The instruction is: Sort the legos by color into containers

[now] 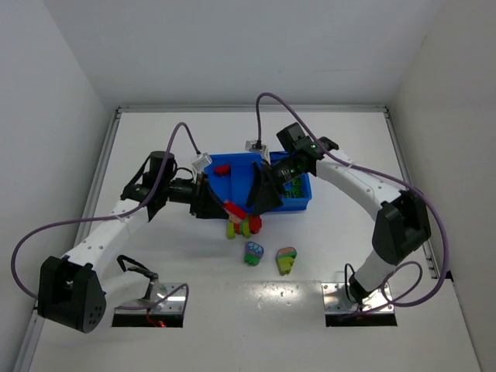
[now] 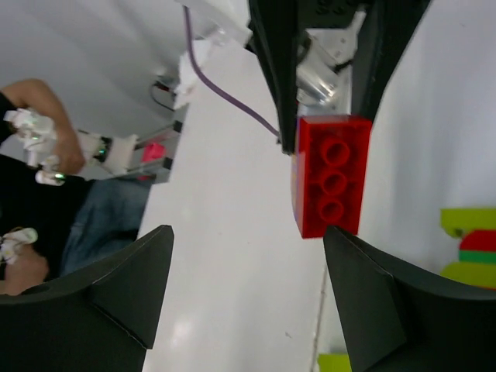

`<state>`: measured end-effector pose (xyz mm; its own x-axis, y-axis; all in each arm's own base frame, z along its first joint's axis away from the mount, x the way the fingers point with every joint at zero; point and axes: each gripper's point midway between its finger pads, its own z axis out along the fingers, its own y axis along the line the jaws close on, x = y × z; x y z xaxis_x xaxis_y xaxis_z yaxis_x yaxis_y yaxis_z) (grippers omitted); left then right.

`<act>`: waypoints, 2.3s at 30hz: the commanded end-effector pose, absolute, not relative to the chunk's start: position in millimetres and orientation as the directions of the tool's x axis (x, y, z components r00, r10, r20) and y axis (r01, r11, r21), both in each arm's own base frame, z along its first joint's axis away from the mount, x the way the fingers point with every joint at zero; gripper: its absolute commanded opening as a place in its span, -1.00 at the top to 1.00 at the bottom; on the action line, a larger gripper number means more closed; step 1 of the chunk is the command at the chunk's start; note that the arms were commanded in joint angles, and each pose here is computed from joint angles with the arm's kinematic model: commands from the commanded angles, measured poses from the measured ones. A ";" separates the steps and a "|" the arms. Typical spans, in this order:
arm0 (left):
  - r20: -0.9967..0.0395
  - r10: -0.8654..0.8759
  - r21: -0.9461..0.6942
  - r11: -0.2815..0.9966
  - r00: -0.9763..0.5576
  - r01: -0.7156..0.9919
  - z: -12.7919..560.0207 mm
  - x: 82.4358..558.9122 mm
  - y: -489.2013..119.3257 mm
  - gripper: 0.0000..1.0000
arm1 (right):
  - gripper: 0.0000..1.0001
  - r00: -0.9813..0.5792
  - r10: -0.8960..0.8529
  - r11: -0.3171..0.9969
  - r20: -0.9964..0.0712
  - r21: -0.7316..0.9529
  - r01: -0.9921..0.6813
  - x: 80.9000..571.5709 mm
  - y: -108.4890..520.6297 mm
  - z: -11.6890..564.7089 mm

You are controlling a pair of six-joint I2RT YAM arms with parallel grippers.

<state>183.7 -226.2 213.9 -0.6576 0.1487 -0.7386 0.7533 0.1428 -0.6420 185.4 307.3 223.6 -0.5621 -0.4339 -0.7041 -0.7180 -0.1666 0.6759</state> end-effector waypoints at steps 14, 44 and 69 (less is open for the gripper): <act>-0.795 0.164 -0.587 0.036 -0.584 0.809 231.0 165.6 -230.8 0.77 | -0.49 -0.551 -0.404 -0.218 -0.731 0.661 -0.718 204.5 327.9 228.8; -0.787 0.172 -0.592 0.061 -0.593 0.803 224.0 163.0 -232.5 0.79 | 0.82 -0.540 -0.424 -0.188 -0.727 0.655 -0.732 204.0 339.1 221.9; -0.800 0.163 -0.297 0.730 -0.578 0.616 196.6 350.1 -227.4 0.81 | 0.84 -0.515 -0.106 0.218 -0.851 0.485 -0.847 283.1 220.4 264.5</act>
